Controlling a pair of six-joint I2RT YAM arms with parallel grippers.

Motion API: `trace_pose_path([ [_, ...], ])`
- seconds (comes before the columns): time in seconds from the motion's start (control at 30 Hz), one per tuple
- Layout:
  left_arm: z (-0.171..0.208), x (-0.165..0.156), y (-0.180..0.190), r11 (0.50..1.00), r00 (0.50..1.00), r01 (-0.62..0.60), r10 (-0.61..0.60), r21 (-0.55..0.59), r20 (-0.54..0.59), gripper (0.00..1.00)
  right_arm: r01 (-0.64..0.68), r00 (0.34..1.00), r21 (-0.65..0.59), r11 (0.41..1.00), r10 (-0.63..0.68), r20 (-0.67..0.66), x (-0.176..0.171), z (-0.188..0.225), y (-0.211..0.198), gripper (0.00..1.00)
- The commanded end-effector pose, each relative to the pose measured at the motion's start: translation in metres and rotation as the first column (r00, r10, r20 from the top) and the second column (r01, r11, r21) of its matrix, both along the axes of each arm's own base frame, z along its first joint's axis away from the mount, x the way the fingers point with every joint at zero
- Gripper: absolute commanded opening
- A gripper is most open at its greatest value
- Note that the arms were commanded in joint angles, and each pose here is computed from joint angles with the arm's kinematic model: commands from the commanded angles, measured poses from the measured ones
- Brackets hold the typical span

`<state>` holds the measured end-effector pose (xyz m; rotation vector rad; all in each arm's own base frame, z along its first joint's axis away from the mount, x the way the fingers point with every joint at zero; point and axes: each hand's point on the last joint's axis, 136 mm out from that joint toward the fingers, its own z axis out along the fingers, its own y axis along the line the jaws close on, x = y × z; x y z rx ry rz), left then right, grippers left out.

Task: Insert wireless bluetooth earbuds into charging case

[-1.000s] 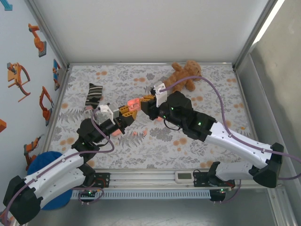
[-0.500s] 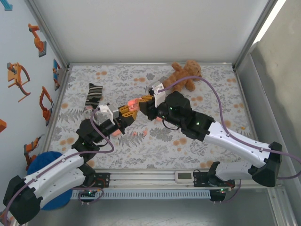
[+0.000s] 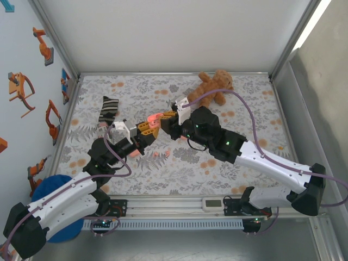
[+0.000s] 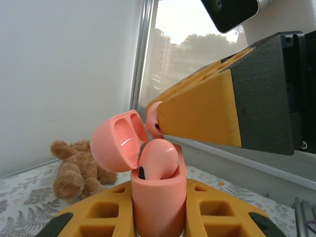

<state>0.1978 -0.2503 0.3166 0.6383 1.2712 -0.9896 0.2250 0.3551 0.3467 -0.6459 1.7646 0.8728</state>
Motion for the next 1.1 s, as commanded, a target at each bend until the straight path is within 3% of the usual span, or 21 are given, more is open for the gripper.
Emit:
trace_pose_path([
  [0.0, 0.028, -0.006, 0.003, 0.997, 0.999, 0.015, -0.012, -0.069, 0.053, 0.0, -0.011, 1.0, 0.03, 0.999, 0.011, 0.0, -0.003, 0.003, 0.0, 0.21],
  [0.53, 0.028, -0.005, 0.002, 0.997, 0.999, 0.009, -0.006, -0.071, 0.046, 0.0, -0.032, 0.999, 0.035, 0.999, 0.032, -0.003, -0.008, 0.003, -0.002, 0.26],
  [1.07, 0.021, 0.0, -0.002, 0.998, 1.0, 0.006, -0.004, -0.058, 0.029, 0.0, -0.003, 0.999, 0.054, 0.999, 0.0, 0.053, -0.008, 0.033, -0.013, 0.49],
])
